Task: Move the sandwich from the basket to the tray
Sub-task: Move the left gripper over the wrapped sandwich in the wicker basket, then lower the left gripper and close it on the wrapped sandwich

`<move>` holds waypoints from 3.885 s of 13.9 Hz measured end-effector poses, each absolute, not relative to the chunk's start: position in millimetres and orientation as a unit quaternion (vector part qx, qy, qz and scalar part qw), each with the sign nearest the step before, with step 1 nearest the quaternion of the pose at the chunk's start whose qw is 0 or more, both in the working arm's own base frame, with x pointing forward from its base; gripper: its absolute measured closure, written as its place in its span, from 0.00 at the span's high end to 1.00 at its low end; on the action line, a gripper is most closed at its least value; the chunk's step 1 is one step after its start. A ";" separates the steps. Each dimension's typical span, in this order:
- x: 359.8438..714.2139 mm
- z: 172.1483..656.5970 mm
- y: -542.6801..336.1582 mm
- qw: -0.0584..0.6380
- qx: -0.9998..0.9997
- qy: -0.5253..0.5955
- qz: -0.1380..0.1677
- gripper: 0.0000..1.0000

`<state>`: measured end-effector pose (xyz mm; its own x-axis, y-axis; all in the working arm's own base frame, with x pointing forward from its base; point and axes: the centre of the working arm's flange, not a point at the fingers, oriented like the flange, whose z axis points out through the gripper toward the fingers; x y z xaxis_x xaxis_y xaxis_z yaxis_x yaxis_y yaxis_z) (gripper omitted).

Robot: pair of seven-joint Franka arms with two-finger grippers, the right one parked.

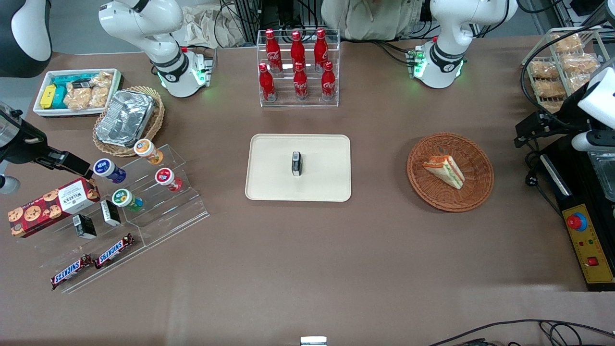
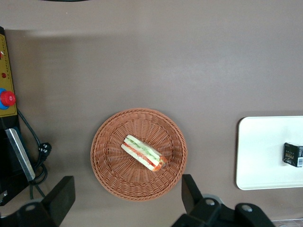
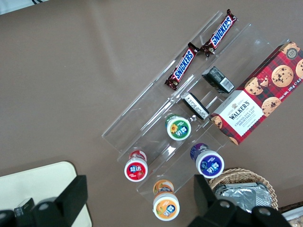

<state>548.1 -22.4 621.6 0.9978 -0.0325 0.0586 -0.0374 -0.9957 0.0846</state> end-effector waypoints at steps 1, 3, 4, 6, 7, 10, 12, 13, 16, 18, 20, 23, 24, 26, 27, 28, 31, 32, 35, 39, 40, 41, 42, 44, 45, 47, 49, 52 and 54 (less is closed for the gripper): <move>548.1 620.7 -22.7 0.043 0.999 -0.016 0.027 1.00; 547.7 616.7 -26.3 0.042 0.999 -0.018 0.023 1.00; 547.5 615.4 -29.0 0.042 0.999 -0.019 0.022 1.00; 545.9 612.2 -31.6 0.042 0.999 -0.019 0.015 1.00; 543.6 607.7 -31.2 0.041 0.999 -0.019 0.007 1.00; 528.3 586.2 -28.9 0.043 0.999 -0.016 -0.019 1.00; 516.1 569.3 -26.4 0.044 0.998 -0.006 -0.038 1.00; 510.3 560.1 -25.1 0.043 0.998 0.010 -0.049 1.00; 500.9 533.7 -23.9 0.035 0.995 0.073 -0.058 1.00; 494.7 514.1 -25.4 0.035 0.994 0.098 -0.045 1.00; 482.3 492.9 -27.7 0.038 0.992 0.113 -0.030 1.00; 461.7 466.6 -32.4 0.030 0.988 0.148 -0.009 1.00; 457.1 459.2 -36.7 0.021 0.985 0.169 -0.001 1.00; 450.5 440.1 -51.6 -0.003 0.977 0.210 0.017 1.00; 446.5 427.6 -58.7 -0.012 0.973 0.228 0.024 1.00; 442.2 414.8 -63.5 -0.018 0.970 0.241 0.025 1.00; 439.0 384.4 -66.1 -0.021 0.962 0.272 0.021 1.00; 441.9 375.1 -66.9 -0.020 0.958 0.286 0.023 1.00; 449.3 343.1 -76.4 -0.025 0.946 0.323 0.019 1.00; 456.0 312.2 -85.5 -0.030 0.925 0.377 0.026 1.00; 457.0 307.5 -86.0 -0.029 0.922 0.384 0.027 1.00; 457.2 303.3 -86.7 -0.030 0.920 0.389 0.025 1.00; 457.3 299.5 -88.5 -0.030 0.919 0.393 0.024 1.00; 457.4 291.9 -93.6 -0.030 0.915 0.403 0.024 1.00; 456.9 287.4 -95.5 -0.032 0.914 0.403 0.024 1.00; 453.0 276.3 -96.7 -0.041 0.915 0.401 0.037 1.00; 443.5 261.5 -97.6 -0.049 0.913 0.402 0.056 1.00; 439.2 256.3 -97.6 -0.053 0.910 0.408 0.061 0.99; 440.1 257.1 -97.2 -0.051 0.909 0.409 0.063 0.85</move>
